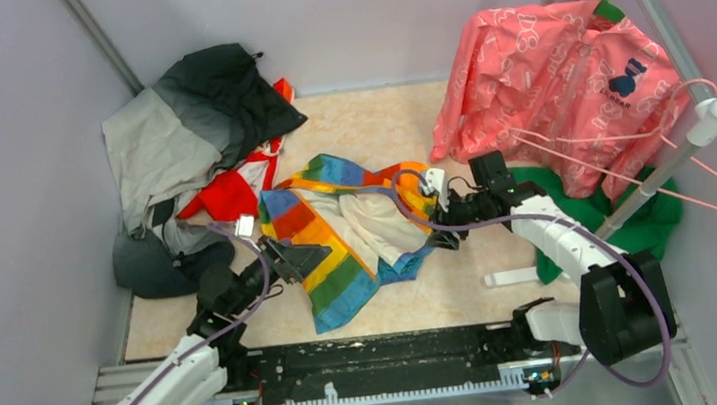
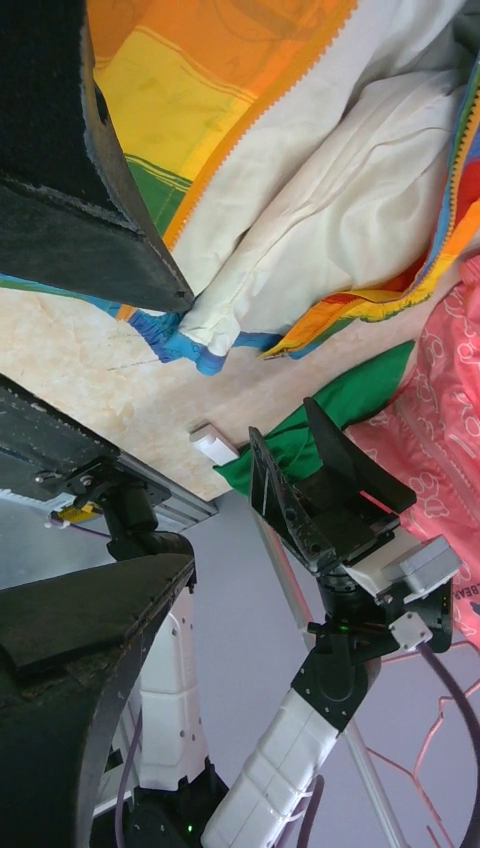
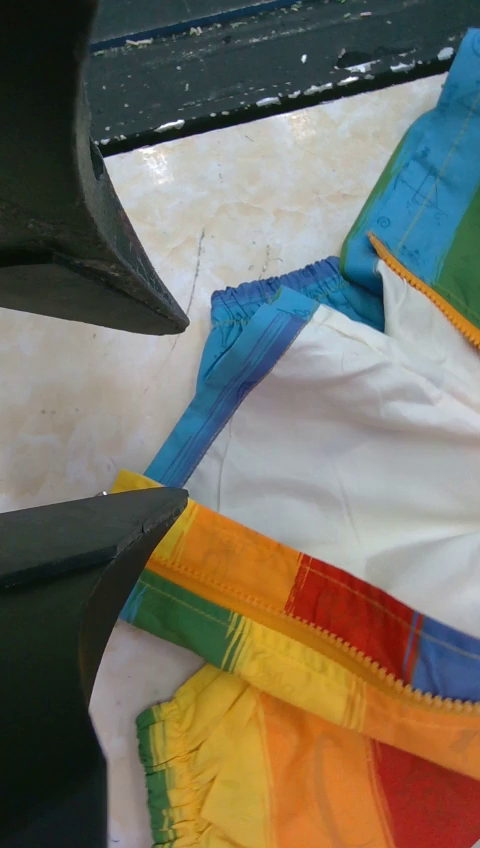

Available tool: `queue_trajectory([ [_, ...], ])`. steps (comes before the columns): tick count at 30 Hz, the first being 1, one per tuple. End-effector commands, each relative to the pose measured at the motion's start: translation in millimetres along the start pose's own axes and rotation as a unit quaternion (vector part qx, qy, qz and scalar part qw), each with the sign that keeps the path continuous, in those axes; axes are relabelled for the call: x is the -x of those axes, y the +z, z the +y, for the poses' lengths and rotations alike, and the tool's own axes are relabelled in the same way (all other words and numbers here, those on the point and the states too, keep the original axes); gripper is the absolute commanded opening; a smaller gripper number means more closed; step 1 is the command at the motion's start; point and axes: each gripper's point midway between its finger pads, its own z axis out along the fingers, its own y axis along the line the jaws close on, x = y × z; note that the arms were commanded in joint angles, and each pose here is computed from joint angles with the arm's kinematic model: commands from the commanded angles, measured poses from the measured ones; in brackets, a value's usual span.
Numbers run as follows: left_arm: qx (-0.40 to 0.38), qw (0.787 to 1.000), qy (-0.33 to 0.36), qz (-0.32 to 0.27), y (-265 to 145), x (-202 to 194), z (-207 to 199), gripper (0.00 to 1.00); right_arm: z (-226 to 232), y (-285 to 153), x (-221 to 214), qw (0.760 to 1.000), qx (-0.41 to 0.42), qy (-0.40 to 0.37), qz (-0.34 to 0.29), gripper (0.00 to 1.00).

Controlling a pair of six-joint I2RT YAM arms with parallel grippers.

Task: Zip up the jacket
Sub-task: Pick up the jacket from the center of the board.

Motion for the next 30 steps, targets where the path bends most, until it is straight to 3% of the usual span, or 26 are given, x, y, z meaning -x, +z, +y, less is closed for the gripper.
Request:
queue_trajectory([
  [1, 0.006, 1.000, -0.015, 0.011, -4.1, -9.1, 6.8, 0.95, 15.0, -0.8, 10.6, 0.994, 0.045, -0.085, -0.045, 0.59],
  [13, 0.041, 0.998, -0.020, 0.047, -9.5, -23.9, 20.8, 0.94, 35.7, 2.0, 16.9, 0.989, 0.093, -0.094, -0.067, 0.61],
  [22, 0.066, 0.995, -0.014, 0.078, -13.4, -34.0, 30.0, 0.92, 96.0, 32.2, 65.0, 0.969, 0.203, -0.106, -0.094, 0.60],
  [25, 0.072, 0.995, 0.001, 0.074, -13.0, -31.0, 31.7, 0.90, 107.5, 57.3, 73.5, 0.968, 0.226, -0.066, -0.082, 0.54],
  [30, 0.082, 0.995, 0.007, 0.055, -14.2, -25.2, 35.1, 0.88, 94.7, 102.5, 80.5, 0.987, 0.155, 0.037, -0.032, 0.52],
])
